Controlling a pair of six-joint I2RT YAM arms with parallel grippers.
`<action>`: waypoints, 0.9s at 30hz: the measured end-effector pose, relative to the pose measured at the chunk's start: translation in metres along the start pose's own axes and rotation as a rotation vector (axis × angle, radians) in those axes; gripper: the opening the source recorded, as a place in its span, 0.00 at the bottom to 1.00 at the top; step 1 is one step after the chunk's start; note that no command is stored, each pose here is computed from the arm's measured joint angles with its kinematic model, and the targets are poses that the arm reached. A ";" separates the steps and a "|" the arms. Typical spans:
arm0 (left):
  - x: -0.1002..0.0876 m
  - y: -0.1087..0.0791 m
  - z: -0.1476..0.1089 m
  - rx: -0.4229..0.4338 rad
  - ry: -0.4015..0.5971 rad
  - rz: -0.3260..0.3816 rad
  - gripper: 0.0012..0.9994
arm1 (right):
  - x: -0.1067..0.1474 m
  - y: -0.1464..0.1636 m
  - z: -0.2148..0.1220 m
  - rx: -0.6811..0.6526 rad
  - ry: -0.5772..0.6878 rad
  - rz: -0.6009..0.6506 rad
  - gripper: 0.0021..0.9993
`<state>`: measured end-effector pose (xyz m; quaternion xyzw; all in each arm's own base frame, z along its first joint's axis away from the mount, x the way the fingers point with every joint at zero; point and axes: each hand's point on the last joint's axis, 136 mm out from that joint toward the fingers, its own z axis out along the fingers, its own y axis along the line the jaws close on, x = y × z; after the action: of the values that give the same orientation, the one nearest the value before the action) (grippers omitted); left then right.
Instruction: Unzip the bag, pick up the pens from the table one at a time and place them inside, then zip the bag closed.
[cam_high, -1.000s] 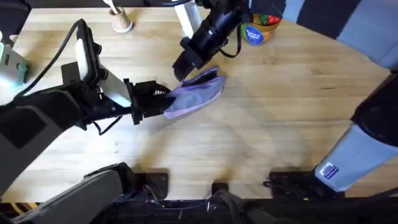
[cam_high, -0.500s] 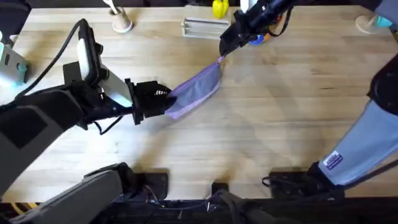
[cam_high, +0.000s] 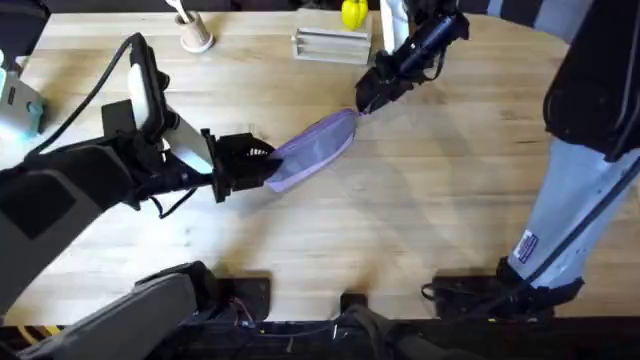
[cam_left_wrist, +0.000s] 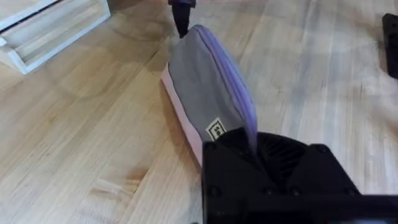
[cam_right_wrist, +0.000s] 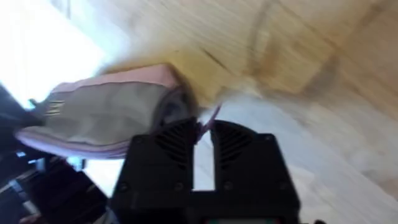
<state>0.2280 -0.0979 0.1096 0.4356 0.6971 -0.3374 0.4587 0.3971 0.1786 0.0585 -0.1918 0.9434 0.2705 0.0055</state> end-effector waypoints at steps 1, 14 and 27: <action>0.001 0.000 0.000 -0.001 0.002 -0.003 0.04 | 0.001 -0.004 -0.002 0.011 0.001 0.005 0.38; 0.001 -0.002 0.000 0.004 -0.007 -0.007 0.49 | -0.029 0.040 -0.143 0.205 -0.233 -0.172 0.99; -0.046 0.026 -0.023 -0.108 0.047 0.090 0.99 | 0.045 0.057 -0.281 0.399 -0.435 -0.150 0.99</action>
<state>0.2531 -0.0812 0.1593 0.4488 0.7048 -0.2679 0.4797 0.3607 0.0631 0.3223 -0.1937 0.9378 0.1135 0.2649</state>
